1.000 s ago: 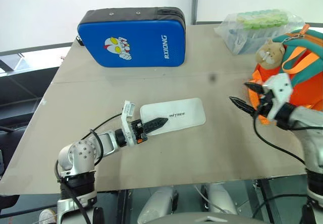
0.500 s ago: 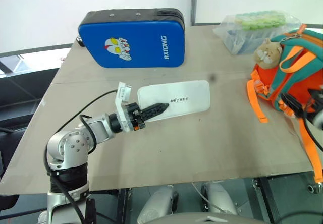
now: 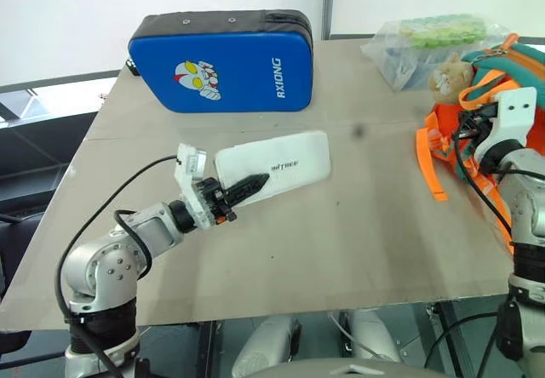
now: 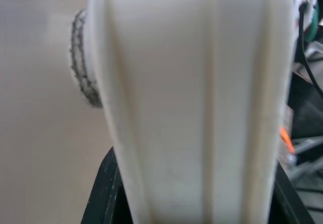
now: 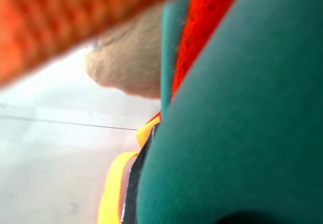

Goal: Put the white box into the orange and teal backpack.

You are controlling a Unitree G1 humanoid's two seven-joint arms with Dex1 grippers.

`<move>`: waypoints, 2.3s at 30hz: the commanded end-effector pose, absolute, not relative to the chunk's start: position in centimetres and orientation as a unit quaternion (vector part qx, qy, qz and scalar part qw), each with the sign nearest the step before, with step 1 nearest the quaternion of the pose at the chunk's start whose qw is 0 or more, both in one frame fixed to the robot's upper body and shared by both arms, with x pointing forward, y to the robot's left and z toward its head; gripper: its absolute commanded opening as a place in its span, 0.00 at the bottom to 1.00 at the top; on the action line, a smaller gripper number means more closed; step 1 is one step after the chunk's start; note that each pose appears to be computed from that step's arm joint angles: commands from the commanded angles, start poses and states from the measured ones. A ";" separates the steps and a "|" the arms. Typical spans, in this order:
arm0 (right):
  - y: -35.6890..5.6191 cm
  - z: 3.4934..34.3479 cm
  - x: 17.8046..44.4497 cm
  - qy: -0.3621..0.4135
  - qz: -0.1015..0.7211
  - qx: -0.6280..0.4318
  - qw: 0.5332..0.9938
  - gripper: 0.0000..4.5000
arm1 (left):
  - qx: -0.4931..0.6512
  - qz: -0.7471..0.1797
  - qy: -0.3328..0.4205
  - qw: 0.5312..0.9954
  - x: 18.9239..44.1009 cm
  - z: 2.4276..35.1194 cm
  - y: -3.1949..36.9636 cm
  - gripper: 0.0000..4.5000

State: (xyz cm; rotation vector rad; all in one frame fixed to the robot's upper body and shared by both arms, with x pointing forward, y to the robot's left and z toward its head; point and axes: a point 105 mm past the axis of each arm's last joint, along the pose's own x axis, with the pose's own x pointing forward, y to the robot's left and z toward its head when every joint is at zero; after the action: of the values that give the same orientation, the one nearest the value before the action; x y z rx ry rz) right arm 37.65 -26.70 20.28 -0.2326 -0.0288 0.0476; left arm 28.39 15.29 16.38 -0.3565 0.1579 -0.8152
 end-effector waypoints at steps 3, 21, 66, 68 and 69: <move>-22.9 24.4 37.9 -0.120 0.141 -0.133 0.974 0.01 | -0.163 -0.341 -0.042 0.925 29.1 19.8 16.4 0.24; -7.4 31.7 30.9 -0.235 0.576 -0.066 0.780 0.01 | -0.169 -0.231 -0.129 0.949 29.6 22.9 20.9 0.24; -10.4 22.1 27.2 -0.042 0.657 -0.093 0.747 0.00 | 0.183 -0.601 0.003 0.778 32.4 18.7 1.5 0.74; -10.8 21.8 28.0 -0.053 0.634 -0.074 0.768 0.00 | 0.149 -0.596 -0.017 0.789 32.4 20.0 3.1 0.93; -11.0 21.4 28.4 -0.048 0.627 -0.064 0.775 0.00 | 0.098 -0.603 -0.025 0.791 31.9 21.1 4.6 0.98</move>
State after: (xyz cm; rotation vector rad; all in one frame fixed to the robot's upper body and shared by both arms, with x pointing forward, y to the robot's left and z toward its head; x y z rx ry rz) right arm 27.50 -9.87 20.77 -0.1401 -0.0644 1.4406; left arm 32.62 3.07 19.25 0.2974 -0.0006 -1.2771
